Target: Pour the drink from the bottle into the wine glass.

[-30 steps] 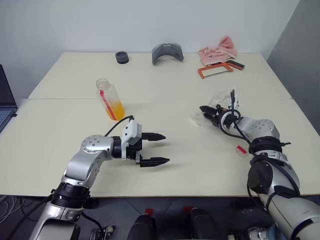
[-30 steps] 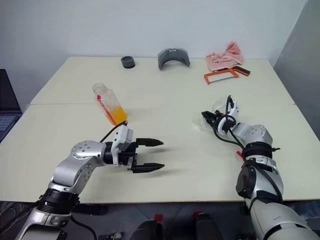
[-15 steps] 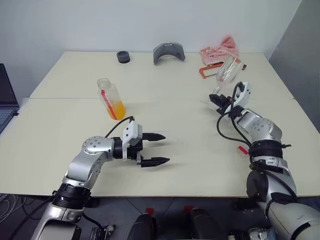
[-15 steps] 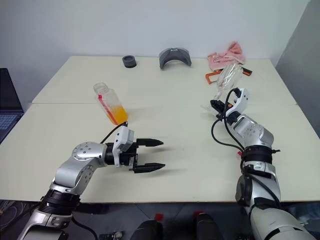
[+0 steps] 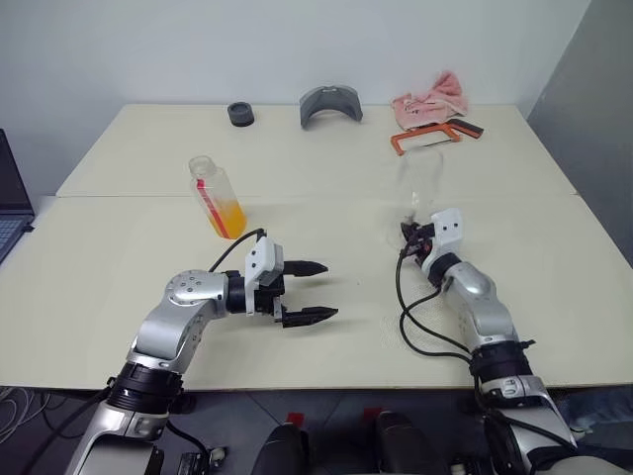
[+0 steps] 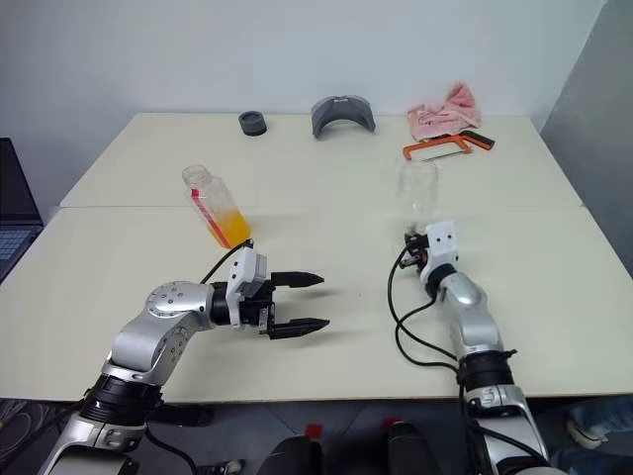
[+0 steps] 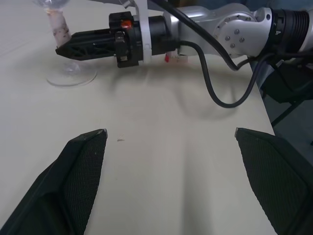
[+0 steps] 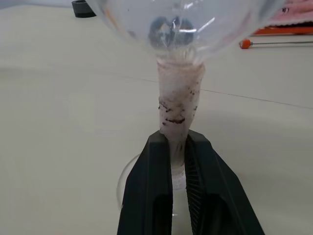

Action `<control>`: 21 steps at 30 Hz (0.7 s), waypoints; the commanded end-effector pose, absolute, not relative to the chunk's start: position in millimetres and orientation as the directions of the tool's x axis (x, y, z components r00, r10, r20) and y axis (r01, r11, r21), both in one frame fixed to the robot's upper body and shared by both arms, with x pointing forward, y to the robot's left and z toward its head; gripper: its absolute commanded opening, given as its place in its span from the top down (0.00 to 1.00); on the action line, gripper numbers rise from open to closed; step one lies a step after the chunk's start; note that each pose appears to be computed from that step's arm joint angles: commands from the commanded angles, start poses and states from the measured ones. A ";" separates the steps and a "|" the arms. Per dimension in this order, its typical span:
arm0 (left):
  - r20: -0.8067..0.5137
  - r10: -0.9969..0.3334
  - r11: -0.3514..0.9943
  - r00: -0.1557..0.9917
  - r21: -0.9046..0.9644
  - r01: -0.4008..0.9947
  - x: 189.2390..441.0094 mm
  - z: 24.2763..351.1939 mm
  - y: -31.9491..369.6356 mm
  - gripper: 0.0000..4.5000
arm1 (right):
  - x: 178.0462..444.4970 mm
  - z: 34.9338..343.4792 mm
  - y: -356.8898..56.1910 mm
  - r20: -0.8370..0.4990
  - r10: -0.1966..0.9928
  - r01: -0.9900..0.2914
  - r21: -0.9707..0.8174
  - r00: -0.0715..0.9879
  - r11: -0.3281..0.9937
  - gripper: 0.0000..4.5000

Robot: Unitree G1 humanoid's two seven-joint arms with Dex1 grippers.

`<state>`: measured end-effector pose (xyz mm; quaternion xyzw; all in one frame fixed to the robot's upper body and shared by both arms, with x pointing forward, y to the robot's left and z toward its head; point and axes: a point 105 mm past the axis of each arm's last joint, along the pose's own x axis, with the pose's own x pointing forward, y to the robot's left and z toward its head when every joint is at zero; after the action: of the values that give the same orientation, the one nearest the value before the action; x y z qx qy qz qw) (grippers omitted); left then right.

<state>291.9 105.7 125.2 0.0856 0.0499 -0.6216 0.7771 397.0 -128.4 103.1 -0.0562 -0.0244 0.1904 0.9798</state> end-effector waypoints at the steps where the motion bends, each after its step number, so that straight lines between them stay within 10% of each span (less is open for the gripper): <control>1: -0.160 -0.955 0.235 0.251 0.111 0.966 296.1 137.8 107.5 0.00 | 390.2 91.8 -124.8 0.021 0.385 -0.375 -0.184 0.923 0.909 0.98; 10: -0.075 -0.829 0.539 0.554 0.159 0.827 325.9 145.1 143.2 0.00 | 387.6 137.6 -86.0 0.225 0.523 -0.466 -0.261 0.822 0.846 0.98; 21: -0.036 -0.708 0.689 0.705 0.182 0.702 323.1 151.5 175.4 0.00 | 403.7 129.5 -16.6 0.116 0.696 -0.659 -0.246 0.708 0.711 0.98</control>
<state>324.8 173.7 133.0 0.0757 0.0139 -0.3884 0.9183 403.5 -23.0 115.8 -0.0787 -0.0717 0.3560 0.9284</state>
